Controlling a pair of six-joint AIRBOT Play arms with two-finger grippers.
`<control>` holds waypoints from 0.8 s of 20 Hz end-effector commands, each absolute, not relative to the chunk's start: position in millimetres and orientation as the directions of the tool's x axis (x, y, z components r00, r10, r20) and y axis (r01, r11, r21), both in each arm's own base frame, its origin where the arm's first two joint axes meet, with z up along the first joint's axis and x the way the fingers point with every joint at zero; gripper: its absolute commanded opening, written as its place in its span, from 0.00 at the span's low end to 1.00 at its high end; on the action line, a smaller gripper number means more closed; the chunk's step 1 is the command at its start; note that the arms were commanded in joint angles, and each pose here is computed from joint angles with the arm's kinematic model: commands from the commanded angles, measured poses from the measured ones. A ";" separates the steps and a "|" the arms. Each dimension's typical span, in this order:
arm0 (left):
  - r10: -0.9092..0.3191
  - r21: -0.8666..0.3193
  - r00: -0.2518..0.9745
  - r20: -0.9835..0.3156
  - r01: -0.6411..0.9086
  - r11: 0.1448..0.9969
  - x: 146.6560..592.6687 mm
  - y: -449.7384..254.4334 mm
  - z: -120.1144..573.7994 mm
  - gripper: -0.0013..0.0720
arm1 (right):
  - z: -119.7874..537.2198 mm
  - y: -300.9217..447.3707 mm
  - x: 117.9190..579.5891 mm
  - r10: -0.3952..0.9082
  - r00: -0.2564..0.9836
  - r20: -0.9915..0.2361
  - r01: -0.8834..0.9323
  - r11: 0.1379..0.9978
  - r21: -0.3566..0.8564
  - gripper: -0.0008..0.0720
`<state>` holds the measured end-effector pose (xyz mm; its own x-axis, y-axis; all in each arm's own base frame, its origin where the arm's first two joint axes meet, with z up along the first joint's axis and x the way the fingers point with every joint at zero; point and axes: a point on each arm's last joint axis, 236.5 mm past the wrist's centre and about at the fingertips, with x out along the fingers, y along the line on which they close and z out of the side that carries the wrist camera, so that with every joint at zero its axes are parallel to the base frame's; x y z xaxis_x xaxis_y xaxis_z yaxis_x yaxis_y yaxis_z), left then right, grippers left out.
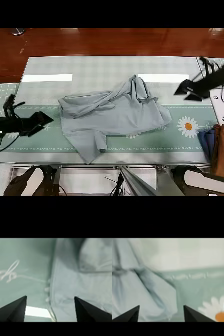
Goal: Fold the shirts.
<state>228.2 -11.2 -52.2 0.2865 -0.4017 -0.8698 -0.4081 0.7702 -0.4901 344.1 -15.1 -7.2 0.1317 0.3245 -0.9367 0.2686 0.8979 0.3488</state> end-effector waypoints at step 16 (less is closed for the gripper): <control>-0.647 -0.704 0.294 -0.704 -0.412 0.578 217.7 -86.7 -104.8 0.92 | -31.9 29.3 279.9 0.467 0.390 -0.793 0.311 0.744 0.591 0.88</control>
<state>215.6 -81.8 -91.3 0.3127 -0.6627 -0.6805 -0.4268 0.5420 -0.7239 275.8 28.8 -34.1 0.3678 0.4662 -0.8046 0.3107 0.7539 0.5789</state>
